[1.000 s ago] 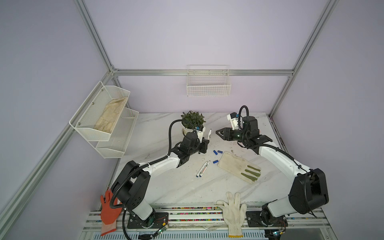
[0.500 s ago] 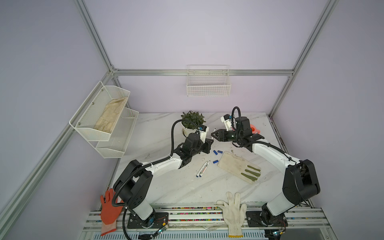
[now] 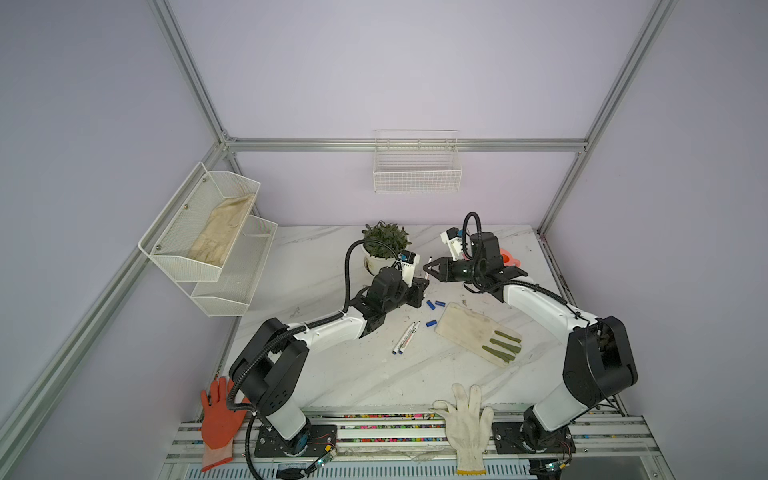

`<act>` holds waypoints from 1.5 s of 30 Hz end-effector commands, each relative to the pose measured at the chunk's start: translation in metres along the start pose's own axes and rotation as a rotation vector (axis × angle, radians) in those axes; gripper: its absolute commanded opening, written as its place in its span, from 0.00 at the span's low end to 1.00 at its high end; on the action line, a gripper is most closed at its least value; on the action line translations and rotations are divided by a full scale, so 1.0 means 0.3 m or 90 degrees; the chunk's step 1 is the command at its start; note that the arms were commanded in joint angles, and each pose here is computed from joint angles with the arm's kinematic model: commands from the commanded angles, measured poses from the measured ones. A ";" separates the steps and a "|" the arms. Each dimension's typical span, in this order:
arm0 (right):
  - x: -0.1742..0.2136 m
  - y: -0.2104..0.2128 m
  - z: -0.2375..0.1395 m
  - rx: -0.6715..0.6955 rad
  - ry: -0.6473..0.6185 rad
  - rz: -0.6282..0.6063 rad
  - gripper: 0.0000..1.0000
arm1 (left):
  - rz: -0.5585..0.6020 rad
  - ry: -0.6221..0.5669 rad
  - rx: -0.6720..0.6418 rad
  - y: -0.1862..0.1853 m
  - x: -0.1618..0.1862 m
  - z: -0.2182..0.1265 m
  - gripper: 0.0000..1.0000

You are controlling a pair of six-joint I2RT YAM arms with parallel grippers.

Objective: Insert the pens into the pen caps
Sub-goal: 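Grasp a white marker with the left gripper and lift it upright, then hold the marker upright with the left gripper while the right gripper nears the caps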

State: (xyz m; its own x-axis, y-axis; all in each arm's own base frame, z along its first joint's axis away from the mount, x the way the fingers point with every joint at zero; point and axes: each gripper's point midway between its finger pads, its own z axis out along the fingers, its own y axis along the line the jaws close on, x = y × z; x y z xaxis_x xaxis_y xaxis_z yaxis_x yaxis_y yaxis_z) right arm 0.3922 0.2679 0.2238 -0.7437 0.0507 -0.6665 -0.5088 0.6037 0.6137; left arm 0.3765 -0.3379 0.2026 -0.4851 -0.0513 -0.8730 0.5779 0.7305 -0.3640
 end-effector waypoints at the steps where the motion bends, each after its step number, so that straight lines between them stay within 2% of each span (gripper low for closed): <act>1: -0.012 0.036 -0.019 -0.019 -0.005 -0.018 0.02 | -0.002 -0.062 0.030 -0.050 -0.099 -0.002 0.17; 3: -0.017 0.047 -0.026 -0.024 -0.009 -0.023 0.01 | -0.006 -0.057 0.029 -0.048 -0.094 0.006 0.27; 5: -0.020 0.057 -0.033 -0.029 -0.012 -0.024 0.01 | -0.008 -0.050 0.026 -0.043 -0.087 0.016 0.29; 16: -0.014 0.070 -0.044 -0.038 -0.013 -0.021 0.01 | -0.003 -0.052 0.049 -0.071 -0.114 0.042 0.21; 29: 0.002 0.045 -0.023 -0.032 0.000 -0.005 0.01 | 0.017 -0.098 0.076 -0.121 -0.213 0.021 0.21; 31: 0.004 0.046 -0.020 -0.034 0.003 -0.004 0.01 | 0.017 -0.103 0.078 -0.123 -0.220 0.017 0.19; 35: 0.003 0.048 -0.022 -0.035 0.003 -0.007 0.01 | 0.017 -0.095 0.079 -0.123 -0.212 0.024 0.02; 37: 0.002 0.044 -0.025 -0.028 0.001 -0.006 0.07 | 0.010 -0.089 0.066 -0.108 -0.199 0.025 0.00; 40: 0.003 0.012 -0.032 0.010 -0.006 0.007 0.33 | -0.022 -0.078 -0.015 -0.026 -0.170 0.026 0.00; 42: 0.011 -0.036 -0.042 0.064 -0.009 0.014 0.43 | -0.039 -0.073 -0.084 0.044 -0.149 0.018 0.00; 45: 0.058 -0.124 -0.055 0.153 0.016 0.018 0.46 | -0.052 -0.066 -0.176 0.135 -0.118 -0.008 0.00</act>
State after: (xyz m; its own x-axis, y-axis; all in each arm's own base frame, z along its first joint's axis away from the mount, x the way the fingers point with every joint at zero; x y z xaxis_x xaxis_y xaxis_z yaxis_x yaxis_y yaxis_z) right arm 0.3941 0.2565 0.2163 -0.7494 0.0640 -0.6590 -0.4574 0.6697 0.5850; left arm 0.3955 -0.3277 0.1814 -0.5157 -0.0802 -0.8530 0.4572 0.8162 -0.3532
